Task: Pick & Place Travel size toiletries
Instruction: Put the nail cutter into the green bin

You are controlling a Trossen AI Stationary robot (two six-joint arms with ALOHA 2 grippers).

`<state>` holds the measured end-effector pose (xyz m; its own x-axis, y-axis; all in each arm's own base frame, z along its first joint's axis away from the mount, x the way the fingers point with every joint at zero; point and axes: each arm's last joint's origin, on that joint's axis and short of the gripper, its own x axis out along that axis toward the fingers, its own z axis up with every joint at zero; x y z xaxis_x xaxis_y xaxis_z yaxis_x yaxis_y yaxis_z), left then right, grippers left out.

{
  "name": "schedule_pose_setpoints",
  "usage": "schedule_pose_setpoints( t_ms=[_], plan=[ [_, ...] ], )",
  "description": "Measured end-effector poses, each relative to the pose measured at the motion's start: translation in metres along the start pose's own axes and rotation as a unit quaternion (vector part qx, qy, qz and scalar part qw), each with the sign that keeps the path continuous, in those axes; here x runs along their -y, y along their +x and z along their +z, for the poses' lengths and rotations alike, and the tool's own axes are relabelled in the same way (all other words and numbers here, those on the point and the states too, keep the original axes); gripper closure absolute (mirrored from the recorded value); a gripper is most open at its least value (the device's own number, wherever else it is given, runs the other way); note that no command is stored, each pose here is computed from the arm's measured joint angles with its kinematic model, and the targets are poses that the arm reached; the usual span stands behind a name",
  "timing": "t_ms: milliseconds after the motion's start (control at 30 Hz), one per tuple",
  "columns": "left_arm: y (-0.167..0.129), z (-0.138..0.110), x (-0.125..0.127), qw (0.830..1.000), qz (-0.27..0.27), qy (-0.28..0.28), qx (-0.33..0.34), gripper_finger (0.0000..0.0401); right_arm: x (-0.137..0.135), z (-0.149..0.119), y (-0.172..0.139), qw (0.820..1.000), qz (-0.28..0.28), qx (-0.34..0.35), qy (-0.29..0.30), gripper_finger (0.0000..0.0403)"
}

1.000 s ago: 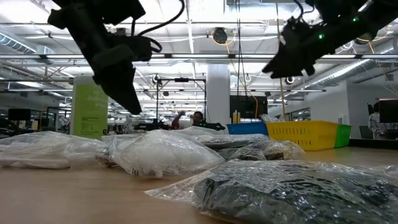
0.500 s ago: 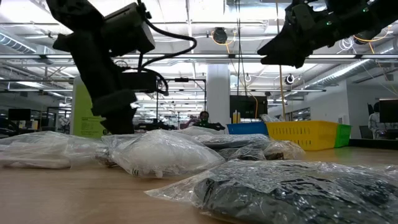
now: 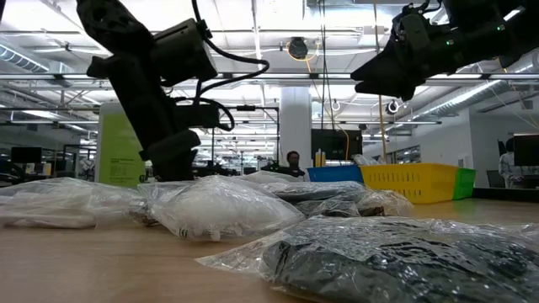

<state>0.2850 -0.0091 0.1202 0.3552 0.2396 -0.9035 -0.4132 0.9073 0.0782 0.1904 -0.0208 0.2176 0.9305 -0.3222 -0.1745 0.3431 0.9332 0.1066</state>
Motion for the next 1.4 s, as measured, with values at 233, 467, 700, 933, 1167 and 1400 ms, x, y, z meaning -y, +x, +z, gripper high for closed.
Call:
schedule_pose_setpoints(
  t_ms=[233,467,700,933,1167,1400],
  plan=[
    [0.002,0.002,-0.008,0.999,0.026,0.024,0.003,0.0376,0.0,0.0,0.0,1.0,0.0,0.0,0.005,0.0175],
    [-0.022,0.037,0.005,0.985,0.109,0.117,0.066,0.0376,-0.003,-0.007,0.014,0.999,0.0,-0.005,0.039,0.0175],
    [-0.067,0.088,0.029,0.944,0.152,0.245,0.159,0.0376,-0.011,-0.018,0.038,0.991,0.065,0.01,0.12,0.0178],
    [-0.087,0.106,0.039,0.906,0.173,0.332,0.194,0.0376,-0.015,-0.026,0.052,0.976,0.094,0.027,0.194,0.0179],
    [-0.089,0.111,0.038,0.89,0.184,0.363,0.205,0.0376,-0.021,-0.023,0.074,0.972,0.096,0.028,0.213,0.0179],
    [-0.089,0.111,0.038,0.889,0.184,0.366,0.204,0.0376,-0.029,-0.017,0.097,0.971,0.11,0.021,0.211,0.0179]
  ],
)
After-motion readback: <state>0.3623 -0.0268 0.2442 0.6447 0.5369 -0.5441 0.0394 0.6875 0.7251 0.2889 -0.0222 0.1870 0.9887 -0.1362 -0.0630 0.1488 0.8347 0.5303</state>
